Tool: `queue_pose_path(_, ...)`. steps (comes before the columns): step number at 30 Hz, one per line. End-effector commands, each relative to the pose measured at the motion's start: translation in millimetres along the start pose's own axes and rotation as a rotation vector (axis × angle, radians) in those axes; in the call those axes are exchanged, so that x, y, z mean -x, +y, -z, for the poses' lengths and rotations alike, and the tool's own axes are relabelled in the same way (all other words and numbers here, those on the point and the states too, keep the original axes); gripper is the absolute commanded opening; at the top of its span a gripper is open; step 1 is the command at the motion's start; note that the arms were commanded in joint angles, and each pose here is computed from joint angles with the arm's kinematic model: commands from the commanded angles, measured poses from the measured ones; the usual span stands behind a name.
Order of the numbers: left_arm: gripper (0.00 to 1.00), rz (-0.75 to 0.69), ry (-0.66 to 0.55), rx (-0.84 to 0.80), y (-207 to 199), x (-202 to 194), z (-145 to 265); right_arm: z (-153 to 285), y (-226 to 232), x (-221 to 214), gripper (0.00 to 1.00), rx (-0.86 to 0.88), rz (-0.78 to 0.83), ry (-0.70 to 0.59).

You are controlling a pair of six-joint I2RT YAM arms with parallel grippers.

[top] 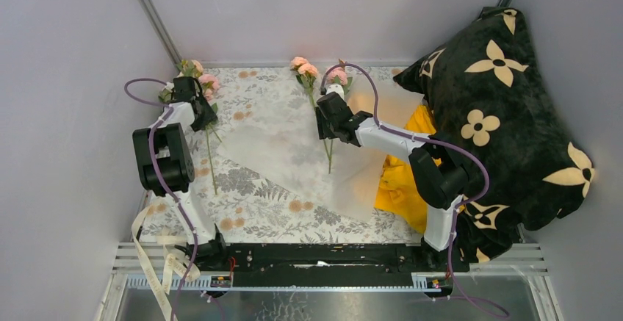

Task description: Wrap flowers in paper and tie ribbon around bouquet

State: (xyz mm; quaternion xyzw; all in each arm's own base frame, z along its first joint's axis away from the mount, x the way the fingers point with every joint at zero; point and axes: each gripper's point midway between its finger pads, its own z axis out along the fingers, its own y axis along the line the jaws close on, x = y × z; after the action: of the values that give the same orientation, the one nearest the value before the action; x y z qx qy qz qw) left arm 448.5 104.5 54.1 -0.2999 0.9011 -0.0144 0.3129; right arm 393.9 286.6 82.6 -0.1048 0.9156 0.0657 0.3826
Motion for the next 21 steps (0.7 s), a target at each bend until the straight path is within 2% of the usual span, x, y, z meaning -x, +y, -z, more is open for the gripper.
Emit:
queue_pose_path(1,0.49,0.008,-0.083,-0.005,-2.1,15.2,-1.8,20.6,3.9,25.1,0.57,0.036,0.003,-0.058)
queue_pose_path(7,0.36,0.014,-0.020,0.001,-0.7,2.0,-23.9,22.6,3.3,26.0,0.56,0.036,0.005,-0.059)
queue_pose_path(11,0.00,0.017,-0.016,-0.012,-2.9,0.6,-22.7,25.0,1.7,24.4,0.56,0.034,0.006,-0.058)
queue_pose_path(15,0.00,0.059,-0.059,-0.063,-5.4,23.5,0.0,29.9,2.4,27.7,0.56,0.042,0.010,-0.062)
queue_pose_path(18,0.00,0.129,-0.163,-0.158,-0.9,68.9,34.0,39.7,7.7,36.1,0.56,0.081,0.019,-0.083)
queue_pose_path(21,0.00,0.083,-0.267,-0.293,-10.7,113.1,80.0,55.9,19.9,50.3,0.56,0.166,0.037,-0.124)
